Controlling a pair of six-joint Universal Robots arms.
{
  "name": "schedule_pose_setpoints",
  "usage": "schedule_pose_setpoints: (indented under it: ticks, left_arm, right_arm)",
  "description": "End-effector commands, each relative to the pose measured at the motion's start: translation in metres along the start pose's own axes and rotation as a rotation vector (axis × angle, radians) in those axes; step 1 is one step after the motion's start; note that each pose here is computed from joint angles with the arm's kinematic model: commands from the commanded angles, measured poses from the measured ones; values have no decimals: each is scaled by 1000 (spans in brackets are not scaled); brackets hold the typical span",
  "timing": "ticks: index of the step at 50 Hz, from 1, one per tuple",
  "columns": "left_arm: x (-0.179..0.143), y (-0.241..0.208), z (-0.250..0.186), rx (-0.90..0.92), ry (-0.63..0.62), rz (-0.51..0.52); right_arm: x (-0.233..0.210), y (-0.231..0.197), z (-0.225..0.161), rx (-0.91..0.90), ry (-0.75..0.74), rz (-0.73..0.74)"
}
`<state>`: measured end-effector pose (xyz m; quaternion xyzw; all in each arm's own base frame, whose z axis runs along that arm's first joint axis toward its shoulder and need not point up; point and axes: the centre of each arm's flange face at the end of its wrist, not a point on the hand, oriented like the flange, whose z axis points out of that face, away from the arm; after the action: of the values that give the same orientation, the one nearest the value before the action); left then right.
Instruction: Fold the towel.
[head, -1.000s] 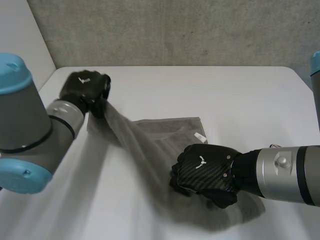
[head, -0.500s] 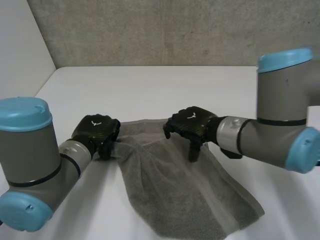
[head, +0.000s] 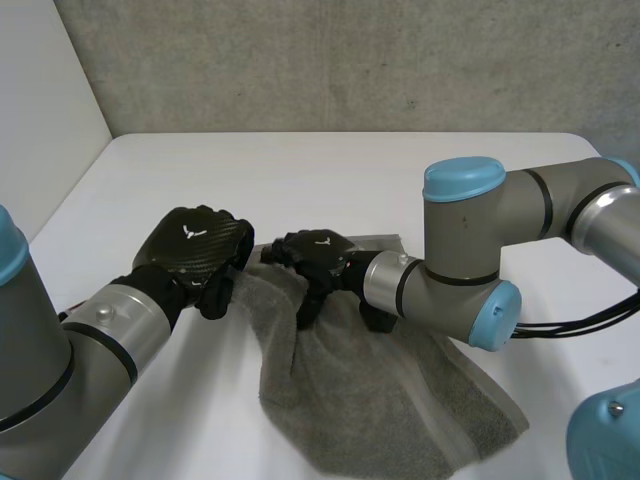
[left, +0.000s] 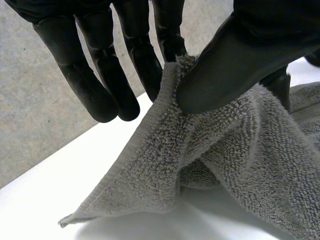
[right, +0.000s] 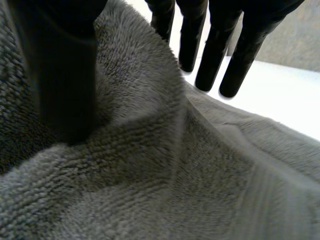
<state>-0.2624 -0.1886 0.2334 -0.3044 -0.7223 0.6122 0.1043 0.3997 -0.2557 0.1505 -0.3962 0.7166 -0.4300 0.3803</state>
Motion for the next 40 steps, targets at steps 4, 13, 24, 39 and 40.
schedule_pose_setpoints:
  ticks: [4,13,24,39,40]
  left_arm:
    - [-14,-6,10,26,-34,-5]
    - [-30,-27,67,111,-81,102]
    - [-73,-164,84,654,-393,117]
    - [-38,-85,81,427,-291,130]
    - [-33,-65,82,363,-269,132]
  right_arm:
    - [3,-3,6,-15,-31,66]
    - [22,-88,-14,245,235,-246]
    - [-5,-205,-82,931,580,-687]
    - [-6,-122,-57,482,315,-609]
    - [-5,-111,-55,426,306,-587]
